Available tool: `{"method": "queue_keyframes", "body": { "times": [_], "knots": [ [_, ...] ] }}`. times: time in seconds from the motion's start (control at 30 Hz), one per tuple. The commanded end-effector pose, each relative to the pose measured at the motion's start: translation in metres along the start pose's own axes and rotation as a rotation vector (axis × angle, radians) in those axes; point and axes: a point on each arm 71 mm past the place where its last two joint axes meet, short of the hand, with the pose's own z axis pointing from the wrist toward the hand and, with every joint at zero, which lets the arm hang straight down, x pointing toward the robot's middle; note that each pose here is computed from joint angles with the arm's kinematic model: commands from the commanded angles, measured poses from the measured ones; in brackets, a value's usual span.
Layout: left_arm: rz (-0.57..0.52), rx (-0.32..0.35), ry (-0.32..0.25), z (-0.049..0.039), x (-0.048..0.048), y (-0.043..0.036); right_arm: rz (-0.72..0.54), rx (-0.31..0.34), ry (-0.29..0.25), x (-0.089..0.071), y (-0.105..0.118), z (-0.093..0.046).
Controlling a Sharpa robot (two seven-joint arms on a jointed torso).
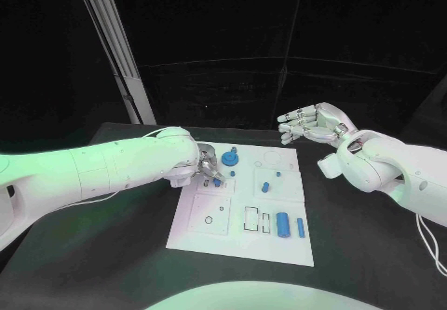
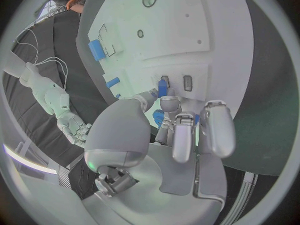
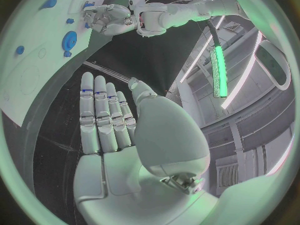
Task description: Assemble the parts on the task board
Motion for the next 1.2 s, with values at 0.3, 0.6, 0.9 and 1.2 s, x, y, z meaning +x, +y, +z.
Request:
{"method": "queue_keyframes", "body": {
  "times": [0.3, 0.6, 0.9, 1.2],
  "knots": [
    [0.031, -0.031, 0.020, -0.0002, 0.0016, 0.0025, -0.003, -0.016, -0.005, -0.0012, 0.0017, 0.0009],
    [0.037, -0.030, 0.032, -0.0009, 0.0028, 0.0030, -0.006, -0.012, -0.012, -0.0032, -0.0001, 0.0016],
    [0.039, -0.026, 0.037, -0.0017, 0.0037, 0.0028, -0.009, -0.009, -0.018, -0.0053, -0.0016, 0.0019],
    [0.040, -0.027, 0.038, -0.0018, 0.0036, 0.0034, -0.008, -0.010, -0.016, -0.0049, -0.0017, 0.0024]
  ]
}}
